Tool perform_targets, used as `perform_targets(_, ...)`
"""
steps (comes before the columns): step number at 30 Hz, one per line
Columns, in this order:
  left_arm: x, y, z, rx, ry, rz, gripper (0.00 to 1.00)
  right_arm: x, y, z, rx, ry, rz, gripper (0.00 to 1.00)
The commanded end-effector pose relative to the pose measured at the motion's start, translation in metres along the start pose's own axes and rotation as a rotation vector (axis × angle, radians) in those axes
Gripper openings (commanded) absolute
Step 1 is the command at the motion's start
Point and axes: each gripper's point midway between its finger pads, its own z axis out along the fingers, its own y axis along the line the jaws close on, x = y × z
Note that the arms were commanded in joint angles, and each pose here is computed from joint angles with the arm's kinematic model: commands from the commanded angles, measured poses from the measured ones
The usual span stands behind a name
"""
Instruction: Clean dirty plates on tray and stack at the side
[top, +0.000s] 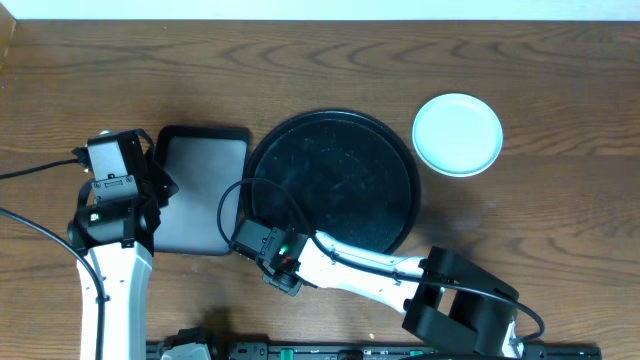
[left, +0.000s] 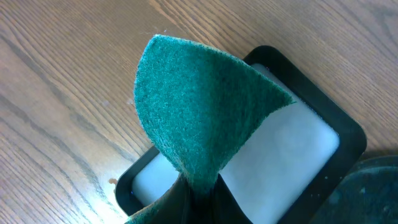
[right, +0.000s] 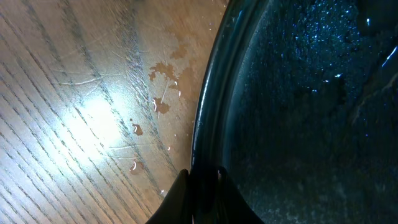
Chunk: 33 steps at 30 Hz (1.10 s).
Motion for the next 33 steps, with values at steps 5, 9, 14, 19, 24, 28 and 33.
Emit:
perform_targets(5,-0.002,0.002,-0.001,-0.007,-0.009,-0.010,0.08,-0.001,0.027,-0.010,-0.058,-0.021,-0.042,0.07)
perform_targets(9,-0.002,0.002,-0.001,-0.007,-0.009,-0.010,0.08,-0.001,0.030,-0.010,-0.059,-0.021,-0.049,0.07)
perform_targets(14,-0.002,0.002,-0.001,-0.007,-0.009,-0.010,0.08,-0.001,0.030,-0.010,-0.059,-0.021,-0.049,0.09)
perform_targets(19,-0.002,0.002,-0.001,-0.007,-0.009,-0.010,0.08,-0.008,0.028,-0.011,-0.053,-0.049,-0.057,0.46)
perform_targets(24,-0.002,0.002,-0.001,-0.007,-0.009,-0.009,0.08,-0.032,0.018,-0.023,-0.026,-0.119,-0.037,0.52)
perform_targets(28,-0.002,0.002,-0.001,-0.007,-0.009,0.014,0.08,-0.053,-0.001,-0.047,-0.019,-0.178,0.008,0.54)
perform_targets(33,0.000,-0.004,-0.001,0.031,0.003,0.067,0.08,-0.059,-0.047,-0.071,0.005,-0.207,0.131,0.60)
